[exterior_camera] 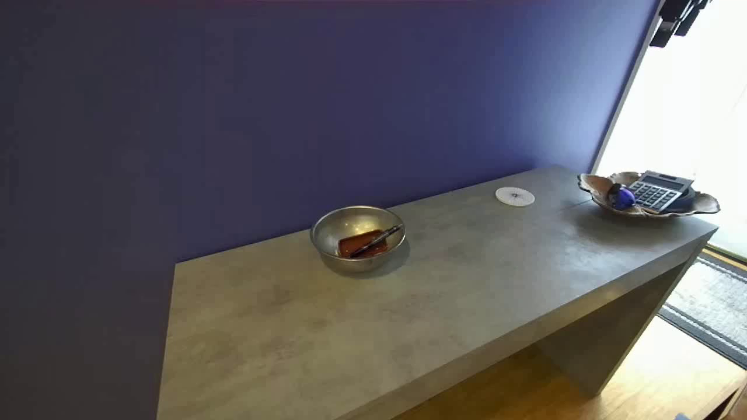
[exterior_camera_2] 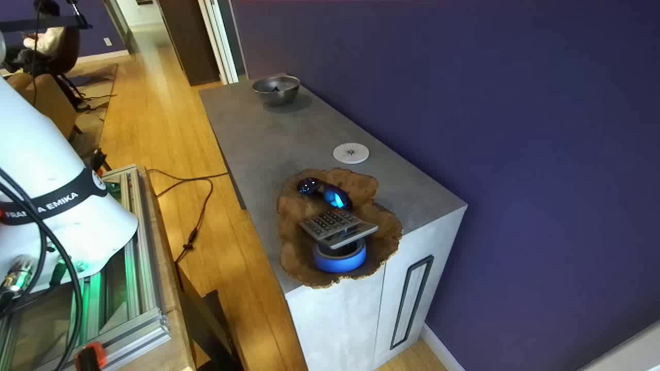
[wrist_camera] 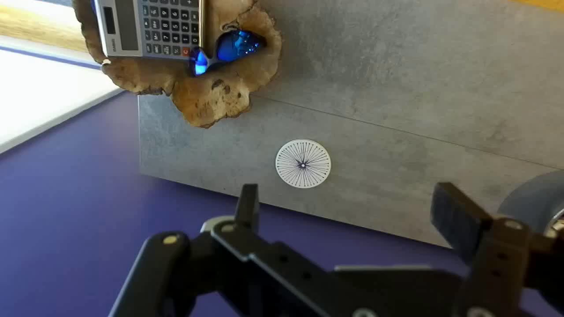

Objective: Put the pen from the silver bowl on the white coaster

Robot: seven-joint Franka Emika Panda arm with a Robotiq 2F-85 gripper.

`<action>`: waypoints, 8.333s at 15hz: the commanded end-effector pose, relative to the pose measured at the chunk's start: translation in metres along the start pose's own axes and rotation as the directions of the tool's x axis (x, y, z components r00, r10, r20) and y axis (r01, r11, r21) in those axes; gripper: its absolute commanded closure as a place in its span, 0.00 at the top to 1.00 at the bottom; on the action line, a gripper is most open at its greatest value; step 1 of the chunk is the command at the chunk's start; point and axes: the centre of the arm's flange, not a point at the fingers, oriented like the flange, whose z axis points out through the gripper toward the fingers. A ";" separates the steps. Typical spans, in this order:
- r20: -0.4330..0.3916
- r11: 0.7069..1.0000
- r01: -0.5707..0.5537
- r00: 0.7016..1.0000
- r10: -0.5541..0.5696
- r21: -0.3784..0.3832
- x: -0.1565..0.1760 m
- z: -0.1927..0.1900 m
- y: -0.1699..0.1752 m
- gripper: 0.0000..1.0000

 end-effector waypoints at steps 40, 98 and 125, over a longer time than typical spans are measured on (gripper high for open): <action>-0.147 0.388 0.922 0.386 -0.911 0.021 0.150 0.200 -0.488 1.00; -0.193 0.577 0.814 0.579 -0.793 0.071 0.146 0.123 -0.228 0.04; -0.137 0.618 0.732 0.670 -0.730 0.287 0.095 0.241 0.083 0.16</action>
